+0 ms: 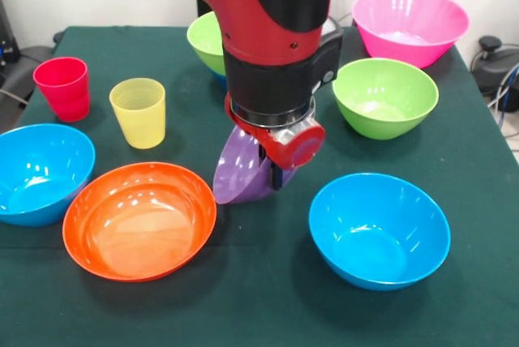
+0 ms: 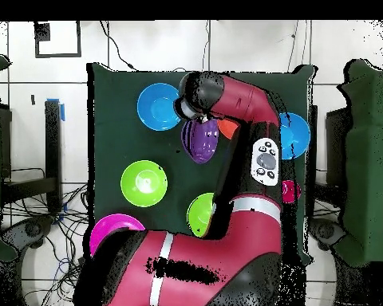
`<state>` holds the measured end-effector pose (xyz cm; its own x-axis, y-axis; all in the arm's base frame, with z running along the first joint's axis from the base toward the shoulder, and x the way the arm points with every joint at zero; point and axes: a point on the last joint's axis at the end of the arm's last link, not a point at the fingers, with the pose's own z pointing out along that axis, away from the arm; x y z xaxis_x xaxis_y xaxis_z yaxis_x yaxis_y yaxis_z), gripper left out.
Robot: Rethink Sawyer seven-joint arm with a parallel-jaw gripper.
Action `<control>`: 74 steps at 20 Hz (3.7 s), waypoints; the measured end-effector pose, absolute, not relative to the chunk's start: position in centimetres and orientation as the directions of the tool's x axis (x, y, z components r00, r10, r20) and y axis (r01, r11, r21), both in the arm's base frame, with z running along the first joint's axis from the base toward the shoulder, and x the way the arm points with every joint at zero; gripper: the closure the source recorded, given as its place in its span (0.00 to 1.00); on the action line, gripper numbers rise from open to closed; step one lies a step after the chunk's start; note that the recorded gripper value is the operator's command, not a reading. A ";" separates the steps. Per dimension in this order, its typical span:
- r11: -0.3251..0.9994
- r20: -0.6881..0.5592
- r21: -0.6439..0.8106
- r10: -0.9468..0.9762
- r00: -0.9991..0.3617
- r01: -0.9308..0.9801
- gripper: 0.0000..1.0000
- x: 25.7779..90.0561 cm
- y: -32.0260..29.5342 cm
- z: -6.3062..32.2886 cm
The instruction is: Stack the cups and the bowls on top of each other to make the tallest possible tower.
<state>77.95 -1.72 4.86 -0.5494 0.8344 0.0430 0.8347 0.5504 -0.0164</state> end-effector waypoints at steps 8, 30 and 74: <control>0.553 0.057 -0.004 0.832 -0.552 0.833 1.00 77.6 -1.5 6.0; 0.539 0.138 0.047 0.830 -0.540 0.841 1.00 77.2 -0.9 7.6; 0.652 0.139 -0.136 0.758 -0.638 0.746 1.00 74.4 -3.9 8.4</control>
